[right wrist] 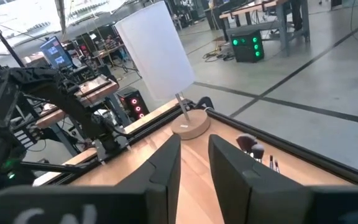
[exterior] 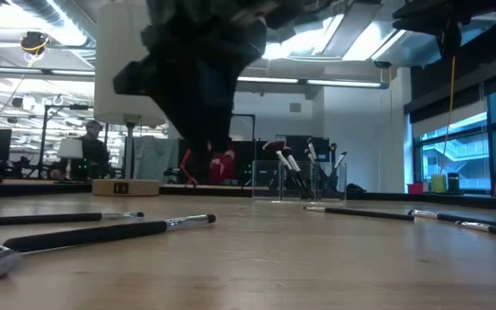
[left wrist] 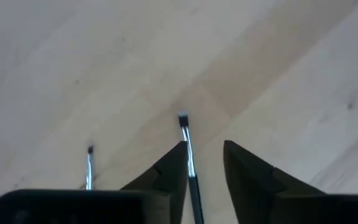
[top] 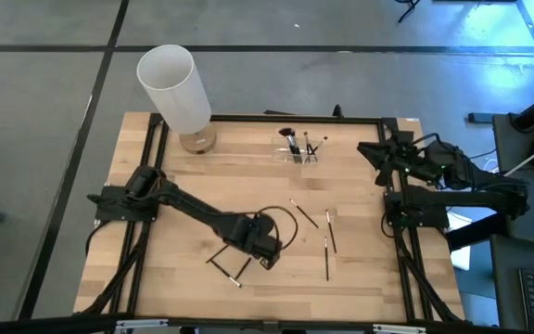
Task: Put items in baskets/containers
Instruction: Put the black eyeshadow brush into the transparent organizer
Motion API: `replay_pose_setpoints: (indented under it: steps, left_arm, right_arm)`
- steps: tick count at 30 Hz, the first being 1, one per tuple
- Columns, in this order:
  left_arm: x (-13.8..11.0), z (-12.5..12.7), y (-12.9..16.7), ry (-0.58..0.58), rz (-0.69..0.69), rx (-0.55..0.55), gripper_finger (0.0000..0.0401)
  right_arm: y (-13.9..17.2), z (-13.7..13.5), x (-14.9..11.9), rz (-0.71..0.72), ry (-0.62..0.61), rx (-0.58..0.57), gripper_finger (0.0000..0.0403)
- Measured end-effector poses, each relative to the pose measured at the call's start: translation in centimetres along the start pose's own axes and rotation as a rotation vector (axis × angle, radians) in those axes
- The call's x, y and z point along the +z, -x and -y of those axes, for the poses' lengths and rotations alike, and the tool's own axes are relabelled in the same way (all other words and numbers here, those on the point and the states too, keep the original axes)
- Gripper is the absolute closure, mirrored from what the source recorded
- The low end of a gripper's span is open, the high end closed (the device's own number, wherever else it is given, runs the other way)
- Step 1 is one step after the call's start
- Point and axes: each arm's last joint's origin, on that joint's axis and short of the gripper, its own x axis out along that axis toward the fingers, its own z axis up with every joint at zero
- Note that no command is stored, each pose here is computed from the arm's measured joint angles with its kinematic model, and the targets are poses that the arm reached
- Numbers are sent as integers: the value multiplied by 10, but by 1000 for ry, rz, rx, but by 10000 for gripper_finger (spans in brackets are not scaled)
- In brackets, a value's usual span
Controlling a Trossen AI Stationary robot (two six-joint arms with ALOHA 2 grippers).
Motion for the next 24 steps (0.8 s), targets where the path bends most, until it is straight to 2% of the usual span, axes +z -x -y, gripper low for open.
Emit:
replay_pose_setpoints:
  steps: [4,7,15,24]
  left_arm:
    - [-12,4,-1,-13,21,7,264]
    - [-16,5,-10,-5,7,25,252]
    - [-23,5,-40,-10,-99,77,265]
    - [-16,2,-39,4,-94,80,269]
  right_arm:
    - [-4,-2,0,-3,0,-2,319]
    - [-9,-3,-1,-10,4,-5,319]
    - [-15,-4,-3,-31,17,-13,319]
    - [-15,-5,-2,-17,13,-7,319]
